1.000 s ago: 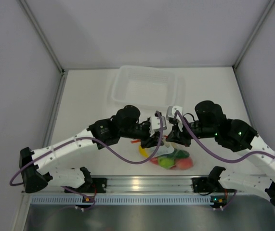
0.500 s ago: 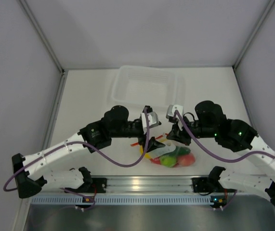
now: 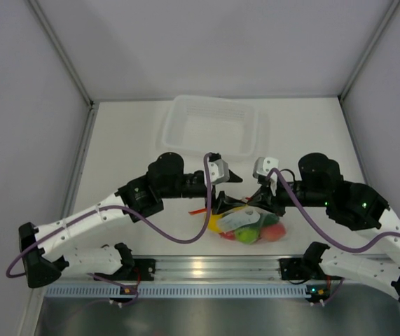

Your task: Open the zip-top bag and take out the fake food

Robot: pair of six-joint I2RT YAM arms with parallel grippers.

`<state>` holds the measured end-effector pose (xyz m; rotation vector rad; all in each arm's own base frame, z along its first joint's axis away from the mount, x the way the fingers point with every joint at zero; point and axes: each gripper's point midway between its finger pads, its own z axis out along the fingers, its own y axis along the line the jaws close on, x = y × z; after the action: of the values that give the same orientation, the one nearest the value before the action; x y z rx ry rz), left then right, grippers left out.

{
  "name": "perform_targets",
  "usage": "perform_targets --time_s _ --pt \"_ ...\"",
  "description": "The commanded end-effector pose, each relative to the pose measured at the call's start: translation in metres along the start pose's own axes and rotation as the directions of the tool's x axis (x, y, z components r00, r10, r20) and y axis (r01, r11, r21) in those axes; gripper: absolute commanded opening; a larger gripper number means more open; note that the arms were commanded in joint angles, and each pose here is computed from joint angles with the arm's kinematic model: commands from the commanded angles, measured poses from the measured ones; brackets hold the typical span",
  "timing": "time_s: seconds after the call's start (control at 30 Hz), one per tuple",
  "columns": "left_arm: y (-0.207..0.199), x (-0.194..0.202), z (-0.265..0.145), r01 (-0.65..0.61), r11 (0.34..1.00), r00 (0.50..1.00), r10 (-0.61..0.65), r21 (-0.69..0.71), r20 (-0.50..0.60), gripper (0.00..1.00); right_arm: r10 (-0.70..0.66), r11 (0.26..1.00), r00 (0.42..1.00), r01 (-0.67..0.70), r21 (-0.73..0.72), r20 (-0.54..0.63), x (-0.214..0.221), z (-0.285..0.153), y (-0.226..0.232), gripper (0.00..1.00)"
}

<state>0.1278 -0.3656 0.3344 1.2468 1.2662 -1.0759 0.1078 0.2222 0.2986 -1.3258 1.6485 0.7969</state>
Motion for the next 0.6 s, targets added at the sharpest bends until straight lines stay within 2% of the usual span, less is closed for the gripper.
perform_targets --time_s 0.0,0.1,0.13,0.2,0.5,0.57 --pt "-0.007 -0.019 0.005 -0.026 0.998 0.997 0.022 0.063 0.076 0.68 -0.051 0.999 0.994 0.051 0.004 0.094 -0.022 0.002 -0.001 0.00" --pt "-0.011 -0.018 0.008 -0.025 0.996 0.997 0.019 0.089 0.073 0.52 -0.053 0.999 0.993 0.052 0.016 0.103 -0.024 0.002 -0.003 0.00" --pt "-0.011 -0.016 0.008 -0.023 0.996 0.997 0.017 0.091 0.069 0.41 -0.051 0.999 0.994 0.049 0.023 0.101 -0.023 0.002 -0.004 0.00" --pt "-0.013 -0.015 0.008 -0.021 0.995 0.998 0.014 0.099 0.068 0.34 -0.050 0.998 0.993 0.046 0.037 0.105 -0.024 0.001 -0.006 0.00" --pt "-0.015 -0.007 0.011 -0.004 0.993 0.999 -0.001 0.117 0.049 0.41 -0.055 0.996 0.989 0.045 0.079 0.134 -0.028 -0.004 -0.011 0.00" --pt "-0.015 -0.007 0.012 0.002 0.993 0.999 -0.007 0.122 0.046 0.40 -0.057 0.996 0.989 0.047 0.074 0.138 -0.029 -0.004 -0.010 0.00"
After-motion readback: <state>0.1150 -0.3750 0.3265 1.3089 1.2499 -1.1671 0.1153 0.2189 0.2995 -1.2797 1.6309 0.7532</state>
